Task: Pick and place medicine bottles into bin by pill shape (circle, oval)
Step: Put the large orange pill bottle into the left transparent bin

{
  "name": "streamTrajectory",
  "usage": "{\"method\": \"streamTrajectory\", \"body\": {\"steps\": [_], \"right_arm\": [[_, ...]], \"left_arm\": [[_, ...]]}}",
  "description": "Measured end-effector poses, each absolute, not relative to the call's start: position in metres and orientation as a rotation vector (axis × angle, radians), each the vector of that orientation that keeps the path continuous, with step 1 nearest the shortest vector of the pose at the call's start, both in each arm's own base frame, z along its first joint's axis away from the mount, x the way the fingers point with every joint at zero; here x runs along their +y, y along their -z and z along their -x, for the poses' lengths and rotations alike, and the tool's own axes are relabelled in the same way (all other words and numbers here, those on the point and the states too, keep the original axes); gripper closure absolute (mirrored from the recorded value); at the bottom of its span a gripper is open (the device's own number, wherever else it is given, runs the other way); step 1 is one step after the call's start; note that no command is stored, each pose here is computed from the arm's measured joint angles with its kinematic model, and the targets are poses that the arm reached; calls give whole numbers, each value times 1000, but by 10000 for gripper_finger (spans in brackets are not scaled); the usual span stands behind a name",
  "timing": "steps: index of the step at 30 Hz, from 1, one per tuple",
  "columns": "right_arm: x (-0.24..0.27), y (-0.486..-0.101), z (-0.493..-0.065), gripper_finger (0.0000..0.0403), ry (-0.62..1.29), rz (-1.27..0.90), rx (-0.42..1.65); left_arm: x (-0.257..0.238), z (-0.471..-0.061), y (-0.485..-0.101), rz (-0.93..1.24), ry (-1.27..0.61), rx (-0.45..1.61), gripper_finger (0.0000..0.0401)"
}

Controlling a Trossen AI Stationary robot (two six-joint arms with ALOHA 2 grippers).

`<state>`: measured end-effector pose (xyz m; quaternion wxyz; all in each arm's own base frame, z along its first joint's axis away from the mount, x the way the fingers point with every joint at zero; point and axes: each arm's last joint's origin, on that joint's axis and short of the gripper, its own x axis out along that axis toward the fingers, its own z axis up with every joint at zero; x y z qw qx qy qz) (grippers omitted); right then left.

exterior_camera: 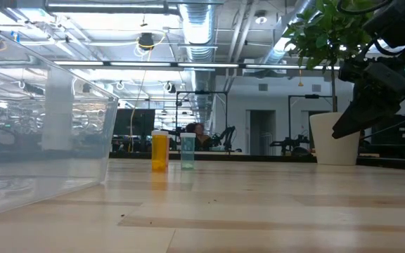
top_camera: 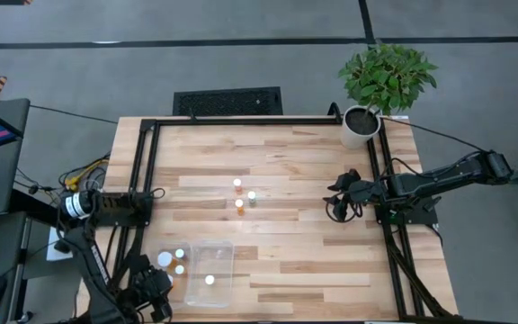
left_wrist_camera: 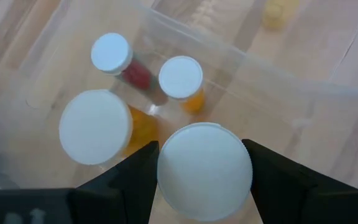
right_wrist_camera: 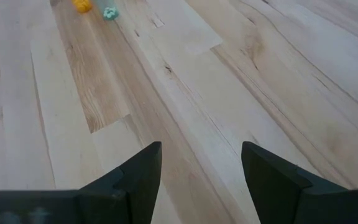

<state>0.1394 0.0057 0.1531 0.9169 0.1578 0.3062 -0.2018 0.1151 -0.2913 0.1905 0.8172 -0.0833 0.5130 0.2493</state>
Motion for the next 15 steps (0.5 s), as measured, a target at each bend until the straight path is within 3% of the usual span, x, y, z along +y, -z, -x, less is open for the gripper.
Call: {"method": "streamTrajectory", "body": {"steps": [15], "right_arm": [[6, -153, -139, 168, 415, -325, 630]], "left_arm": [[-290, -118, -191, 172, -531, 1078, 191]]}}
